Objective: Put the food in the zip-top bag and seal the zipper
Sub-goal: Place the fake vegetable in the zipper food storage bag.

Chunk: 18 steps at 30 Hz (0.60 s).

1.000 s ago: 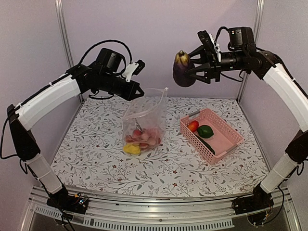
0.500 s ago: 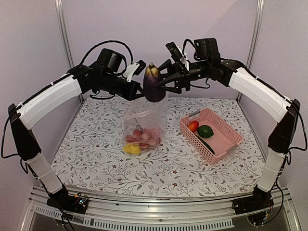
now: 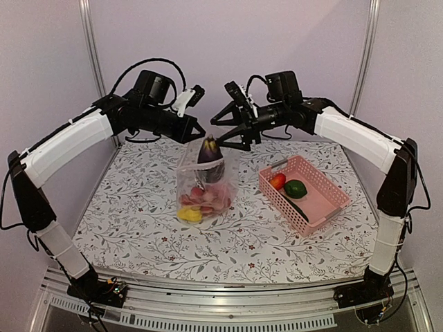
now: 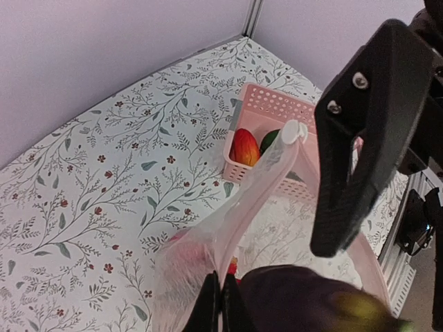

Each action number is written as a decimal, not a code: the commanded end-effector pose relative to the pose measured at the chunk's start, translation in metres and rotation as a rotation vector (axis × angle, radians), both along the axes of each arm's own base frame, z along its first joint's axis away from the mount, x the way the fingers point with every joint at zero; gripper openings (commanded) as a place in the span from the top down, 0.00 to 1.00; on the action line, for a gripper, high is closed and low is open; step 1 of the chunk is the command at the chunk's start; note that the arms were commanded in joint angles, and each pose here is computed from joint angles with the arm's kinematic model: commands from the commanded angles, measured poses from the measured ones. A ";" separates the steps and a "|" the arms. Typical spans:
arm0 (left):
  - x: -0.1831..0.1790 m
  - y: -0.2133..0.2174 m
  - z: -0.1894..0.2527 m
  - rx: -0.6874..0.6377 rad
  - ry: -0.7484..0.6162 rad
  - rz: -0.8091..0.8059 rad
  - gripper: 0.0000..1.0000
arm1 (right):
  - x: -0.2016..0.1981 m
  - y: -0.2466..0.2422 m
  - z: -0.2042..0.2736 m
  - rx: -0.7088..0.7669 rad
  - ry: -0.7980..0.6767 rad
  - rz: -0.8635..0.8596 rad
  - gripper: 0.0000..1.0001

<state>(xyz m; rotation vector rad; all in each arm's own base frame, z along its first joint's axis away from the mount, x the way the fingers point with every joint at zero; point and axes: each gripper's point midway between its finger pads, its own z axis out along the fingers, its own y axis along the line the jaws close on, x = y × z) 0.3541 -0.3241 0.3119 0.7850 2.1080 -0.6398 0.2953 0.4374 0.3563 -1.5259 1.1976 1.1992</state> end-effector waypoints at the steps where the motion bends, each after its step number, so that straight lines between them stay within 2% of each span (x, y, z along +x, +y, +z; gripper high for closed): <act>1: 0.003 0.006 0.011 -0.035 -0.025 0.006 1.00 | 0.000 -0.010 0.021 -0.004 -0.037 -0.090 0.07; 6: 0.002 0.005 0.014 -0.044 -0.020 -0.007 1.00 | -0.017 -0.024 0.042 -0.035 -0.083 -0.086 0.13; 14: -0.002 0.003 0.023 -0.070 -0.030 -0.028 1.00 | -0.044 -0.015 -0.008 -0.257 -0.314 -0.093 0.31; 18: -0.004 0.003 0.026 -0.073 -0.032 -0.031 1.00 | -0.061 -0.007 -0.026 -0.327 -0.371 -0.067 0.35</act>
